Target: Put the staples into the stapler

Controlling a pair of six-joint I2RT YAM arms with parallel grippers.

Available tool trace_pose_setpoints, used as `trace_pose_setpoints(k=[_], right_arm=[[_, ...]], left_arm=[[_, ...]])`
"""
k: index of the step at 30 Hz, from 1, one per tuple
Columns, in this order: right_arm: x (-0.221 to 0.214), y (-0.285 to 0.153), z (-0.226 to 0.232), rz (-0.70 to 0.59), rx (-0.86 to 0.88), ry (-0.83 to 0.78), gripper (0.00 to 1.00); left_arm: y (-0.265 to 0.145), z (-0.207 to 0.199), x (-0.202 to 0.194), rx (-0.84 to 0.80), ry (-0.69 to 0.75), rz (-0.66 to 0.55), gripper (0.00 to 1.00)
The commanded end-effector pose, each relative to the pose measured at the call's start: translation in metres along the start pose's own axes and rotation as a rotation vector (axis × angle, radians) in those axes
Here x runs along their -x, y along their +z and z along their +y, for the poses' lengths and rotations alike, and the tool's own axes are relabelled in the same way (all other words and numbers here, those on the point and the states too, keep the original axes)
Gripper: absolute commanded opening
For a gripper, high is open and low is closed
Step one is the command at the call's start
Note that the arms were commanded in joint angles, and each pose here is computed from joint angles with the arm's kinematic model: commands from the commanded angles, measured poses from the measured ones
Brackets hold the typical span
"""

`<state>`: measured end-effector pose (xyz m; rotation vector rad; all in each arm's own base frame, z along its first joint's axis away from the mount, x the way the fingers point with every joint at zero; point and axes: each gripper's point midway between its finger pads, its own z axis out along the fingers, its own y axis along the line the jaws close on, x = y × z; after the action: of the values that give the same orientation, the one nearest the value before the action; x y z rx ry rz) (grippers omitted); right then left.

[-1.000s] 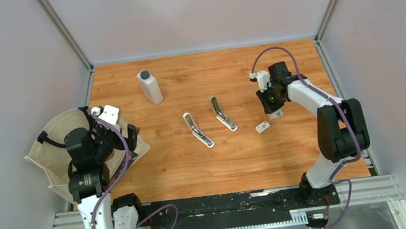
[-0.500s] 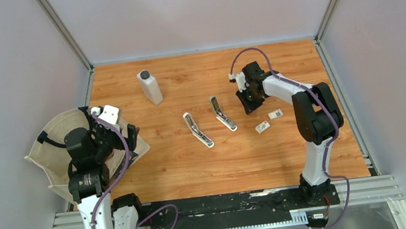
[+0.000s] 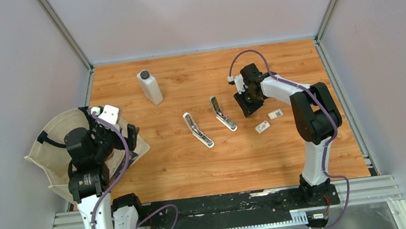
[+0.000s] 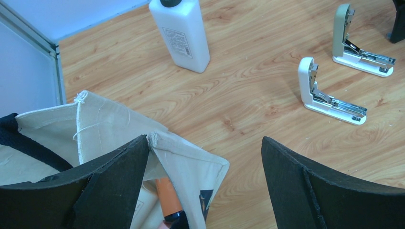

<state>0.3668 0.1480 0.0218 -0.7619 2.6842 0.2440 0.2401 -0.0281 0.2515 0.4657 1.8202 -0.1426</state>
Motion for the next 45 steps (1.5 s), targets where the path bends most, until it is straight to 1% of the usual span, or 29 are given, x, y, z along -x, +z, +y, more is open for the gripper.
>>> trace_pose_setpoints(k=[1, 10, 16, 26, 32, 34, 38, 40, 43, 45], right_arm=[[0.019, -0.008, -0.004, -0.049, -0.021, -0.009, 0.36], [0.018, 0.004, 0.0, -0.026, 0.031, -0.107, 0.37], [0.012, 0.011, -0.002, -0.006, 0.027, -0.118, 0.36], [0.008, 0.015, 0.005, 0.003, 0.043, -0.156, 0.31], [0.008, 0.016, 0.005, 0.002, 0.033, -0.164, 0.27], [0.008, 0.016, 0.005, 0.003, 0.029, -0.166, 0.24], [0.009, 0.013, 0.005, -0.006, 0.027, -0.164, 0.22], [0.01, 0.012, 0.004, -0.011, 0.023, -0.166, 0.23], [0.01, 0.01, 0.004, -0.011, 0.02, -0.179, 0.29], [0.007, 0.01, 0.003, -0.003, 0.021, -0.181, 0.3]], left_arm=[[0.002, -0.001, -0.023, -0.003, -0.044, 0.074, 0.95], [0.002, 0.0, -0.024, 0.001, -0.048, 0.076, 0.95], [0.002, 0.0, -0.024, 0.001, -0.05, 0.075, 0.95], [0.002, 0.0, -0.024, 0.003, -0.052, 0.076, 0.95], [0.002, 0.0, -0.024, 0.002, -0.051, 0.074, 0.95], [0.002, 0.0, -0.023, 0.002, -0.049, 0.073, 0.95], [0.001, 0.0, -0.023, 0.005, -0.047, 0.071, 0.95], [0.001, 0.0, -0.023, 0.003, -0.047, 0.07, 0.95], [0.001, 0.0, -0.023, 0.005, -0.047, 0.071, 0.95], [0.001, 0.0, -0.023, 0.008, -0.047, 0.07, 0.95]])
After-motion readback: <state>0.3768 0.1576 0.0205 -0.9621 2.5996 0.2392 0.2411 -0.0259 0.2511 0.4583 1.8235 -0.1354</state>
